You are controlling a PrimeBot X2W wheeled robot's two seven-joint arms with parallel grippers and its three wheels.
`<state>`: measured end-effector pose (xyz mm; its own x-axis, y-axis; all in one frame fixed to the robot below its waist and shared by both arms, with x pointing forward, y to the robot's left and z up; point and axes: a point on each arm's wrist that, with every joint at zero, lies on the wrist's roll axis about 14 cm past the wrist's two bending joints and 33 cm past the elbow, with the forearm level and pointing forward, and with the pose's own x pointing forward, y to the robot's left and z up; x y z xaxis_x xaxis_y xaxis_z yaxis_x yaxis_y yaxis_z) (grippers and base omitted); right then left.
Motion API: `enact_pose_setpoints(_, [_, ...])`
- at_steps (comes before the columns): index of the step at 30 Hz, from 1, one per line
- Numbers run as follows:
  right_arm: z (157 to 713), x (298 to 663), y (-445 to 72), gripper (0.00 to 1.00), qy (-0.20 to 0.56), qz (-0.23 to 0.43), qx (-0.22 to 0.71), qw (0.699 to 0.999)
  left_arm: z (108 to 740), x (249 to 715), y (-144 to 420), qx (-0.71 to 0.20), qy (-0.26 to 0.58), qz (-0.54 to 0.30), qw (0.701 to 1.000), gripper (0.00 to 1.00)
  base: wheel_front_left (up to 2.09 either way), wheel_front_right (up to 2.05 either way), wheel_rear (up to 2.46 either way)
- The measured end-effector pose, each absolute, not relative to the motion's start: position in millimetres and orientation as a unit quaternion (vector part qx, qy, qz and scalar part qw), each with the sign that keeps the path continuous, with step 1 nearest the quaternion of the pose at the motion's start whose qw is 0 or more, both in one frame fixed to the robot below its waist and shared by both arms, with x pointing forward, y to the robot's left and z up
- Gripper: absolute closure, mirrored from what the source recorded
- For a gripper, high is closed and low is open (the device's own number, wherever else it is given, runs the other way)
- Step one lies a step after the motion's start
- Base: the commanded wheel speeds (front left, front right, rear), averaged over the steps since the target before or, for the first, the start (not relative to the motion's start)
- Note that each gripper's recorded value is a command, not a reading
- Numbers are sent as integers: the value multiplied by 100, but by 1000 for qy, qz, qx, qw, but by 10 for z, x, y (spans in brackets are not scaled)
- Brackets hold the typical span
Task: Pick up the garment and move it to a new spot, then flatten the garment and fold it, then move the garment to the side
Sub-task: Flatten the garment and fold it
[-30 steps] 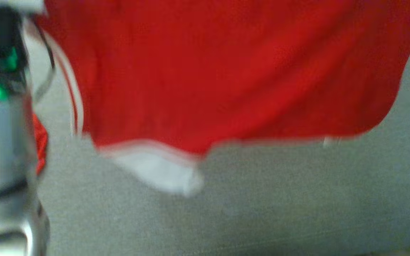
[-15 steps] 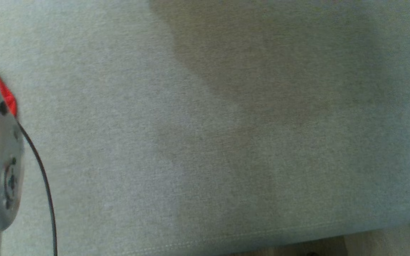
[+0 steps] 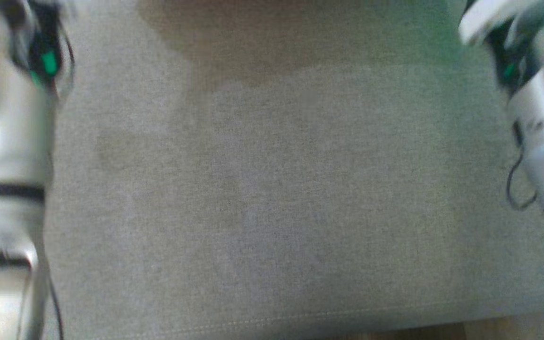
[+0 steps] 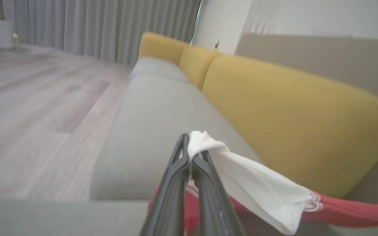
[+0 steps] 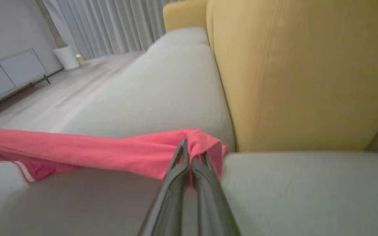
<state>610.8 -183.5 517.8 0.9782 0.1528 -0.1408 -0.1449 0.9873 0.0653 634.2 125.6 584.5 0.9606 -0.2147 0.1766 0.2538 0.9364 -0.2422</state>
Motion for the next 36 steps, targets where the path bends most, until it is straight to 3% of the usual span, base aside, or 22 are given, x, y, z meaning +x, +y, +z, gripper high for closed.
enact_pose_setpoints(5, [4617,5660,-1759,100,172,94,10,981,4912,5818,1349,-109,59,-116,985,100,0,0,0])
enact_pose_setpoints(13, [4299,5037,-1785,100,250,129,-46,959,4314,4934,1304,-47,182,-175,967,100,0,0,0])
enact_pose_setpoints(19, [4384,4866,-1803,100,259,142,-64,953,4226,4478,1359,-21,228,-209,951,100,0,0,0])
enact_pose_setpoints(36, [4134,4100,-2130,100,379,151,-81,909,4381,3660,1336,-106,308,-254,911,100,0,0,0])
